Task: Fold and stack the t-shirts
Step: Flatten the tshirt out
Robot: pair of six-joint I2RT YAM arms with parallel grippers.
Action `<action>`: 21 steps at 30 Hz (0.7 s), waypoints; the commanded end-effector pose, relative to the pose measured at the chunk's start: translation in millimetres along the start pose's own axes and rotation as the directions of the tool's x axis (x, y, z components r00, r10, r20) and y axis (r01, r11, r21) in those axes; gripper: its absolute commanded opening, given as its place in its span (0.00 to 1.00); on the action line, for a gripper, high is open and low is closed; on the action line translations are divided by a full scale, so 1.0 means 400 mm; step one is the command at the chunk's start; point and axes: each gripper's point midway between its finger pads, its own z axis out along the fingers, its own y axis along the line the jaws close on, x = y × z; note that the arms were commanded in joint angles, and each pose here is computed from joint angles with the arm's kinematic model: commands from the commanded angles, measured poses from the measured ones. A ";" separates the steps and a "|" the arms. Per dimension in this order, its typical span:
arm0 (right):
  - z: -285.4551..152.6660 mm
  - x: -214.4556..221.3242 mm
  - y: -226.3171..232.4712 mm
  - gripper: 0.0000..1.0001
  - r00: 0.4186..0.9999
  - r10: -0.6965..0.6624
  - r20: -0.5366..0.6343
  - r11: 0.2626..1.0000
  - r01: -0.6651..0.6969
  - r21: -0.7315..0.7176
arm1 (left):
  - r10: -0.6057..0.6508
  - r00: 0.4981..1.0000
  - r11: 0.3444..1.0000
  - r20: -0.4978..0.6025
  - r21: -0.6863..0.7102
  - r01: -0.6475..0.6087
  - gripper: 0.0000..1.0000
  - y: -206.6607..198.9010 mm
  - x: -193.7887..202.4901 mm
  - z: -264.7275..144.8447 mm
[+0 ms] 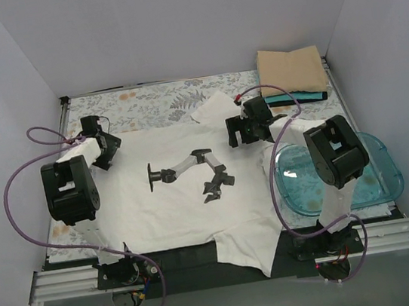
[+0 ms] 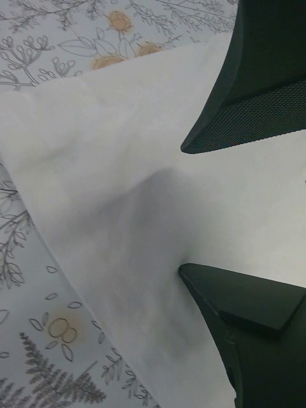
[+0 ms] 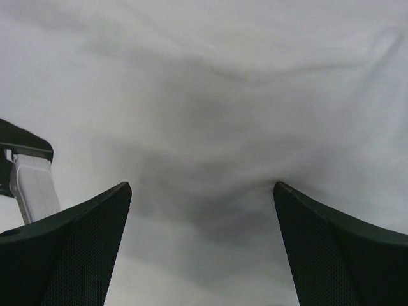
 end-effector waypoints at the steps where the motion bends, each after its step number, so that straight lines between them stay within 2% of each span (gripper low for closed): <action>1: 0.036 -0.046 -0.001 0.98 0.999 -0.049 -0.006 0.999 0.049 -0.001 | 0.010 1.000 0.999 -0.012 -0.031 -0.010 0.69 0.006 -0.023 0.055; 2: 0.041 -0.086 0.006 0.98 0.998 -0.057 0.016 0.998 0.057 -0.006 | 0.012 1.000 0.999 -0.015 -0.030 -0.012 0.69 0.000 -0.030 0.065; 3: 0.062 -0.069 -0.003 0.98 0.998 -0.058 -0.020 0.998 0.058 0.000 | 0.005 1.000 1.000 0.000 -0.015 -0.005 0.69 -0.021 -0.057 0.069; 5: 0.083 -0.104 -0.006 0.98 0.997 -0.070 -0.012 0.998 0.070 0.003 | 0.012 1.000 1.000 -0.001 -0.022 -0.012 0.69 -0.023 -0.068 0.101; 6: 0.091 -0.106 -0.009 0.98 0.997 -0.071 -0.022 0.997 0.071 0.005 | 0.005 1.000 1.000 0.003 0.011 -0.005 0.69 -0.055 -0.092 0.100; 11: 0.154 -0.163 -0.036 0.98 0.996 -0.090 -0.021 0.996 0.090 0.005 | 0.007 0.999 0.999 -0.031 0.047 -0.005 0.69 -0.104 -0.105 0.172; 12: 0.158 -0.213 -0.030 0.98 0.995 -0.095 0.012 0.995 0.095 -0.004 | 0.008 0.999 0.998 -0.033 0.055 -0.006 0.69 -0.113 -0.109 0.180; 14: 0.191 -0.211 -0.042 0.98 0.996 -0.090 -0.017 0.996 0.090 -0.018 | 0.008 0.999 0.998 -0.039 0.066 -0.006 0.68 -0.136 -0.121 0.201; 16: 0.202 -0.268 -0.045 0.98 0.996 -0.090 0.018 0.995 0.091 -0.029 | 0.012 1.000 0.996 -0.024 0.083 -0.010 0.69 -0.161 -0.143 0.211; 18: 0.237 -0.265 -0.051 0.98 0.996 -0.089 0.006 0.994 0.089 -0.058 | 0.020 0.999 0.996 -0.028 0.084 -0.018 0.69 -0.168 -0.146 0.233; 19: 0.234 -0.309 -0.044 0.98 0.995 -0.096 0.039 0.993 0.098 -0.068 | 0.033 0.999 0.996 -0.030 0.083 -0.030 0.69 -0.170 -0.148 0.237; 21: 0.249 -0.316 -0.044 0.98 0.993 -0.115 0.042 0.990 0.118 -0.080 | 0.034 0.999 0.995 -0.008 0.096 -0.033 0.69 -0.194 -0.177 0.233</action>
